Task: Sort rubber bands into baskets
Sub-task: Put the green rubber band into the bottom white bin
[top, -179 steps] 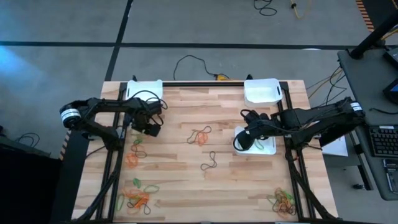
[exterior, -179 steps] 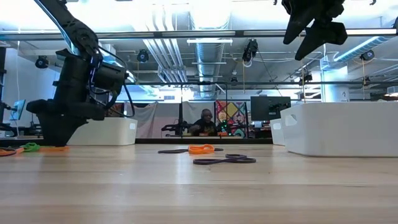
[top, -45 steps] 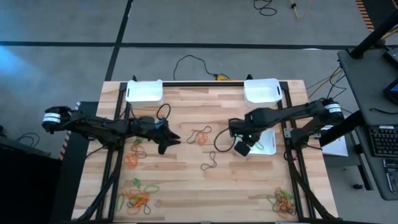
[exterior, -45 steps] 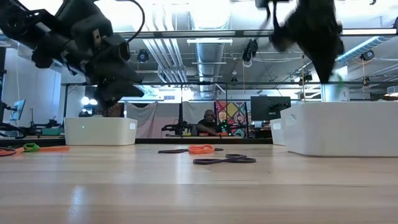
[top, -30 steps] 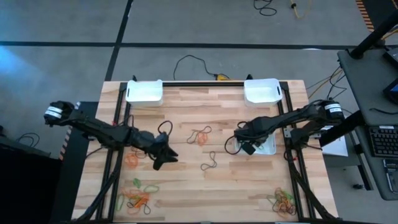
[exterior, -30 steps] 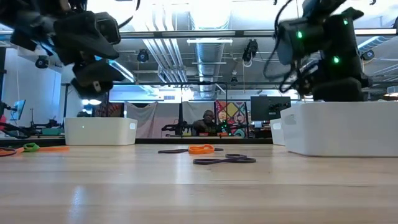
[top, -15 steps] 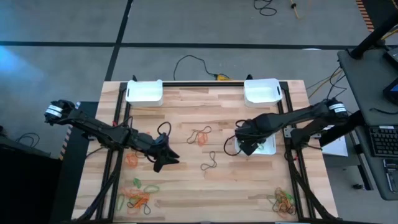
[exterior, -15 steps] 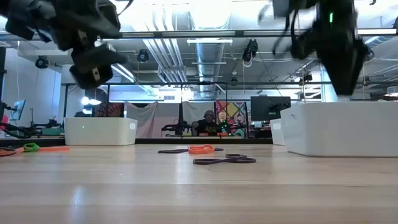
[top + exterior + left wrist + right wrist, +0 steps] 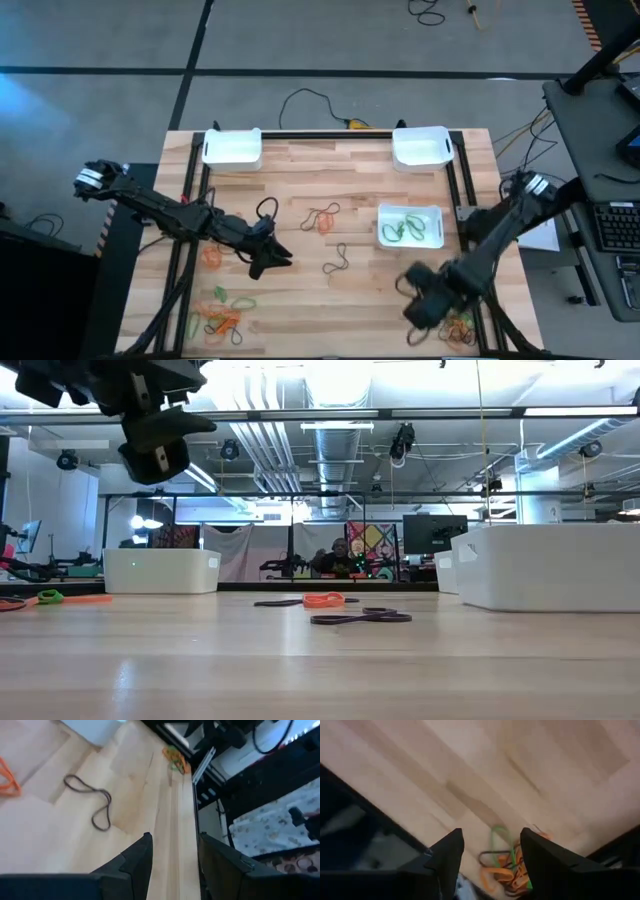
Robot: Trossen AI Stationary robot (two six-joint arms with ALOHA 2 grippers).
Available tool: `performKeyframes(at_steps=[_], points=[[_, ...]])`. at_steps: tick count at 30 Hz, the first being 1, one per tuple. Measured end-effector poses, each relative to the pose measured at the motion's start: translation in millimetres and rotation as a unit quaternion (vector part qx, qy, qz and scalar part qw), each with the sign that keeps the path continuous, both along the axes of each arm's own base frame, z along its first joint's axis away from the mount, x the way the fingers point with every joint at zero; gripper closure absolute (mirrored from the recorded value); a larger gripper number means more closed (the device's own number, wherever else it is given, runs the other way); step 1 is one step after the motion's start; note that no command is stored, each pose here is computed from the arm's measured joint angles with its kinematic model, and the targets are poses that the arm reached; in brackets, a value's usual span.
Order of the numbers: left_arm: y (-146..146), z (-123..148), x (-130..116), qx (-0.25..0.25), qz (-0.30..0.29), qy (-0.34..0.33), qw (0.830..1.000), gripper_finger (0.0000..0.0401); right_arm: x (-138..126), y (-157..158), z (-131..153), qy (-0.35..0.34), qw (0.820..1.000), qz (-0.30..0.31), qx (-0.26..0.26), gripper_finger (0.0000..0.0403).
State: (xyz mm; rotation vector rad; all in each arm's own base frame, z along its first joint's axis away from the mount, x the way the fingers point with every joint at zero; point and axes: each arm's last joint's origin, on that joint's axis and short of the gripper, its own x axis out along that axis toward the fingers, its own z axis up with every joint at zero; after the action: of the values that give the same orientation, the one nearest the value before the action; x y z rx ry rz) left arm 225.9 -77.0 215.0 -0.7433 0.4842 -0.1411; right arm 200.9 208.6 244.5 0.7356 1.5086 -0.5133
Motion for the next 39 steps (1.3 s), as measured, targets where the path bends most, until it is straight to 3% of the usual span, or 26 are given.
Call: performKeyframes(at_steps=[6,14,22,28,39], points=[[-11.3,-7.0,11.9,0.008,-0.011,0.021,1.000,0.0259,1.2,21.5,-54.8,0.094,0.994,0.039,-0.042,0.0227],[-30.0,-21.7,38.6,0.010,-0.019,0.064,0.998,0.0259,9.9,36.1,-90.8,0.132,0.986,0.100,-0.002,0.0186],[-58.5,-36.3,73.9,0.010,-0.062,0.098,0.993,0.0259,-1.3,31.5,-112.6,0.171,0.975,0.130,0.055,0.0155],[-71.1,-42.5,92.7,-0.022,-0.118,0.119,0.986,0.0259,-4.1,31.8,-121.0,0.161,0.976,0.123,0.082,0.0182],[-72.3,-41.0,88.7,-0.039,-0.110,0.124,0.985,0.0259,-2.5,33.3,-116.4,0.156,0.978,0.122,0.070,0.0281]])
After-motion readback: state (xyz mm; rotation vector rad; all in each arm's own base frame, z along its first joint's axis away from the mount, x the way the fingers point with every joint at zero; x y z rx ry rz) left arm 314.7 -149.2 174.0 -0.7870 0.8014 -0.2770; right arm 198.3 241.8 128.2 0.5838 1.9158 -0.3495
